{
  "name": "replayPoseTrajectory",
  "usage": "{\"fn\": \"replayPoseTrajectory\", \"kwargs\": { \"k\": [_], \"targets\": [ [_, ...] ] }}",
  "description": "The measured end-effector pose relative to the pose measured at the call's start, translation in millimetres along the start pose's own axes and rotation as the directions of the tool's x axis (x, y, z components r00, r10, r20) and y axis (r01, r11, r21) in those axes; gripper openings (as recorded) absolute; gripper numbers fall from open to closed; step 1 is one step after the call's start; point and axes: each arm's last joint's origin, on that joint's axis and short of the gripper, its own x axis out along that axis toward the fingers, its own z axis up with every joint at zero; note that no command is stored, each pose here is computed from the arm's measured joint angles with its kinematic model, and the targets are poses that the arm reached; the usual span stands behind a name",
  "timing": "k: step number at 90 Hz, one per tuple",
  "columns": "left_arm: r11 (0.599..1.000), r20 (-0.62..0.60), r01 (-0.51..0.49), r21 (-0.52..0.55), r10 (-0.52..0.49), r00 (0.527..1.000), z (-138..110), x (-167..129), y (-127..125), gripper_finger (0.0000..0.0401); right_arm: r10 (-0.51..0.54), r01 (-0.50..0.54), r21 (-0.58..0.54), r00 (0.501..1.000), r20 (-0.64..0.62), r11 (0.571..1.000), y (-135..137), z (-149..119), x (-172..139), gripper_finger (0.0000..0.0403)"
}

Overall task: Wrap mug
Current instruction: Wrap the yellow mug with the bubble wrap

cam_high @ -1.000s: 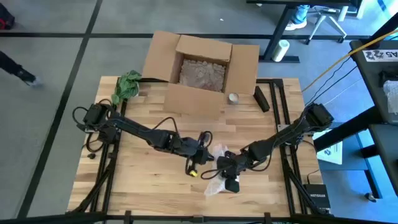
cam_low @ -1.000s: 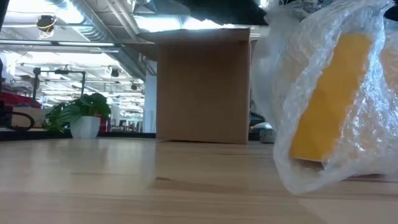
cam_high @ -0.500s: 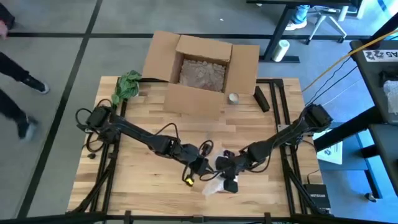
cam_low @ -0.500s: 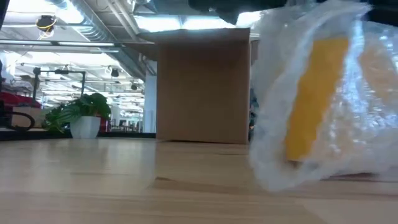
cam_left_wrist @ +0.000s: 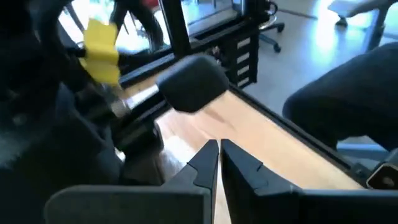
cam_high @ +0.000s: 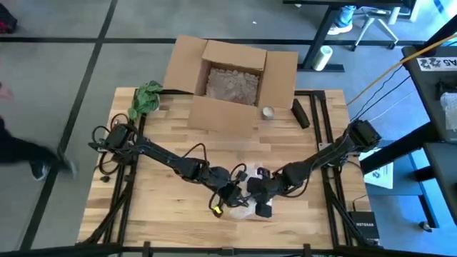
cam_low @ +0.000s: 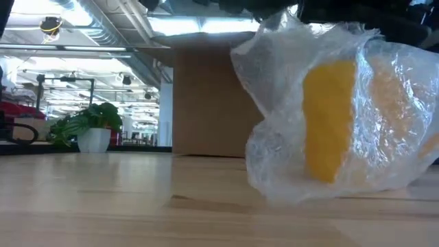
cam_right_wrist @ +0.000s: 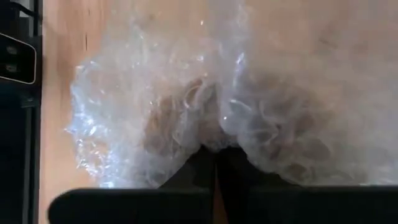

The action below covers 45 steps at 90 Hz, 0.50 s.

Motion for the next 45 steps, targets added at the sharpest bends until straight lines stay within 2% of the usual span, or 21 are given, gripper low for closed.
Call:
{"fn": "replayPoseTrajectory", "kwargs": {
  "k": [12, 22, 30, 45],
  "targets": [
    [0.994, -0.167, -0.108, 0.022, 0.110, 0.980, -6, -12, 6, 0.0000, 0.011, -0.011, 0.012, 1.000, -0.005, 1.000, 1, 0, -1, 0.0000],
    [0.979, -0.253, -0.201, 0.045, 0.206, 0.945, -3, -27, 13, 0.0001, 0.014, -0.014, 0.012, 1.000, -0.012, 1.000, 4, -3, -1, 0.0000],
    [0.969, -0.280, -0.241, 0.056, 0.247, 0.928, 2, -38, 17, 0.0008, 0.009, -0.009, 0.011, 1.000, -0.009, 1.000, 4, -3, -1, 0.0000],
    [0.967, -0.262, -0.244, 0.074, 0.255, 0.931, 17, -56, 18, 0.0041, 0.009, -0.009, 0.012, 1.000, -0.003, 1.000, 4, -3, -1, 0.0000]
  ]
}}
